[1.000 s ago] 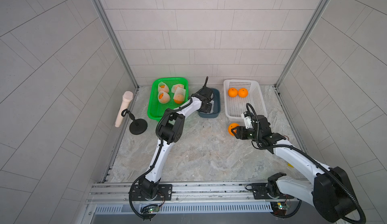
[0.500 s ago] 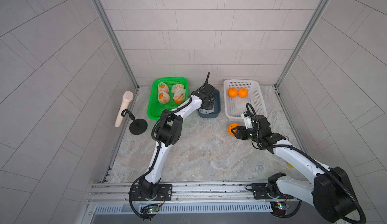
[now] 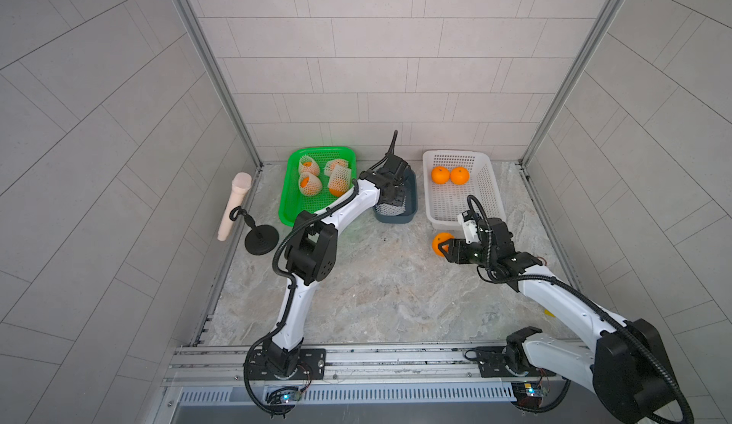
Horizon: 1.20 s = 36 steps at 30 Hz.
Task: Remove foam nets from oranges
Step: Place the foam net into the storage box, then place the orange in the basket.
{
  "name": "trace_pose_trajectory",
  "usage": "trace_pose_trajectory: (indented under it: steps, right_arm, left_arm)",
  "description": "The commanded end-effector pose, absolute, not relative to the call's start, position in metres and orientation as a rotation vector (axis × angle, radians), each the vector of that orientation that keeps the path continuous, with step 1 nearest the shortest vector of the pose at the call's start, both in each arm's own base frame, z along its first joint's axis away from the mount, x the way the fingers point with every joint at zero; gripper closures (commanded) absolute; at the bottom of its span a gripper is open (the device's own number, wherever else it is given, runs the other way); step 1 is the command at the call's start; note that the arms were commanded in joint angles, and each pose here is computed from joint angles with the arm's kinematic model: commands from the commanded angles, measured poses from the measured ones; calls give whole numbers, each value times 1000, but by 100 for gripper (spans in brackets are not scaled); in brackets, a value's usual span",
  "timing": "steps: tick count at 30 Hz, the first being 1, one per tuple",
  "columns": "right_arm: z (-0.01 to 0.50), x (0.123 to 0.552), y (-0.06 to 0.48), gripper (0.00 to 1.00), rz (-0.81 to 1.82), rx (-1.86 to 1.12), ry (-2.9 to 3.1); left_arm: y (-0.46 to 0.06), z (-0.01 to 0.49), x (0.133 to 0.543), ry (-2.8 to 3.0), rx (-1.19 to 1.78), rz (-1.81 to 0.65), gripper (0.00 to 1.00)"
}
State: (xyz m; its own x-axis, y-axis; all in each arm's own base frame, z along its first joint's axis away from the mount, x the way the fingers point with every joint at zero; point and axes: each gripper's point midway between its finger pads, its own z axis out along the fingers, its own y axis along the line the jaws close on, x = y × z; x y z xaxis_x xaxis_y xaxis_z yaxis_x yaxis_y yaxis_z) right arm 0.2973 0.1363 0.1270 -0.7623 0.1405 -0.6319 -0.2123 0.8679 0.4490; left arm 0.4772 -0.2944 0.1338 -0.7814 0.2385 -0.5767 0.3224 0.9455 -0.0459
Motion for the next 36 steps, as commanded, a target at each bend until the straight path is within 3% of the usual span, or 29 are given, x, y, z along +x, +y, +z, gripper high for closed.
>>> trace_pose_trajectory:
  steps: [1, 8, 17, 36]
  right_arm:
    - [165, 307, 133, 33, 660, -55, 2256]
    - [202, 329, 114, 33, 589, -22, 2202]
    - [215, 389, 80, 34, 501, 73, 2222]
    - [131, 529, 82, 35, 553, 106, 2391]
  left_arm:
    - [-287, 154, 463, 2483, 368, -178, 66]
    - [-269, 158, 430, 2465, 313, -166, 66]
    - [-256, 166, 378, 2434, 282, -176, 66]
    - [-219, 152, 293, 2447, 193, -173, 66]
